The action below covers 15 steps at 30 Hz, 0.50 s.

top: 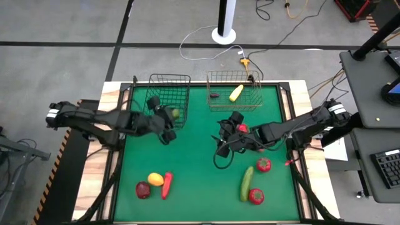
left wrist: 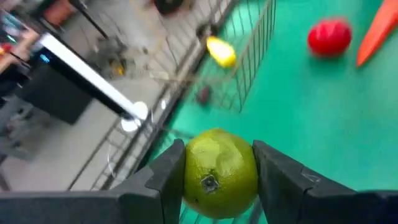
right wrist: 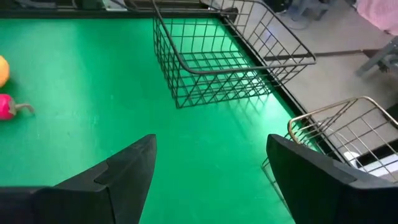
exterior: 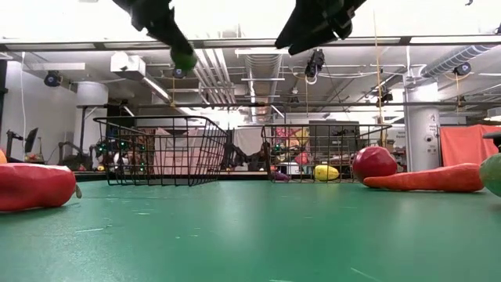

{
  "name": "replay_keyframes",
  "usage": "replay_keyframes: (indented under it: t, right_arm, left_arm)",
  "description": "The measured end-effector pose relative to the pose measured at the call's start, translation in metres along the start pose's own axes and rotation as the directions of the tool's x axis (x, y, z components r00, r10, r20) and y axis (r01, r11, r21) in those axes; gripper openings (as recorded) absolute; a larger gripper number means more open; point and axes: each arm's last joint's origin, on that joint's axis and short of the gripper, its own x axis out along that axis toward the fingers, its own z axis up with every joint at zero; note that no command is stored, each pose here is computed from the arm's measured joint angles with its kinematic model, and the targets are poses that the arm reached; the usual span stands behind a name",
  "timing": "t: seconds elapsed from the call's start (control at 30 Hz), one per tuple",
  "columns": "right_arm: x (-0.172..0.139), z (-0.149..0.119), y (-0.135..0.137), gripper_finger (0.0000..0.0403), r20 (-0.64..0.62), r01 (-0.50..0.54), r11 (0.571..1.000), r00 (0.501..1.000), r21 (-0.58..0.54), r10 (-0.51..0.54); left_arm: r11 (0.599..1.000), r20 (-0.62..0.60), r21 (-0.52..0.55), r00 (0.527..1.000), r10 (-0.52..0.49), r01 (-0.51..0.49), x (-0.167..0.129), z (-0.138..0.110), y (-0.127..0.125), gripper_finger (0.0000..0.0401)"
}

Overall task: Sort produce into baskets
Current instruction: Put the lime into the black wire basket

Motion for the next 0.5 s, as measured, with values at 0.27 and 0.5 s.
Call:
replay_keyframes:
  t: [0.27, 0.5]
  right_arm:
    - [0.001, -0.002, 0.0, 0.0295, -0.005, -0.001, 1.0, 1.0, 0.004, 0.001]
    - [0.001, -0.002, 0.0, 0.0295, -0.006, 0.0, 1.0, 1.0, 0.002, 0.0]
  left_arm:
    - [0.992, -0.145, 0.044, 0.983, -0.114, 0.122, 0.041, -0.013, 0.044, 0.0145]
    - [0.98, -0.277, 0.019, 0.943, -0.183, 0.196, 0.068, -0.028, 0.095, 0.0145]
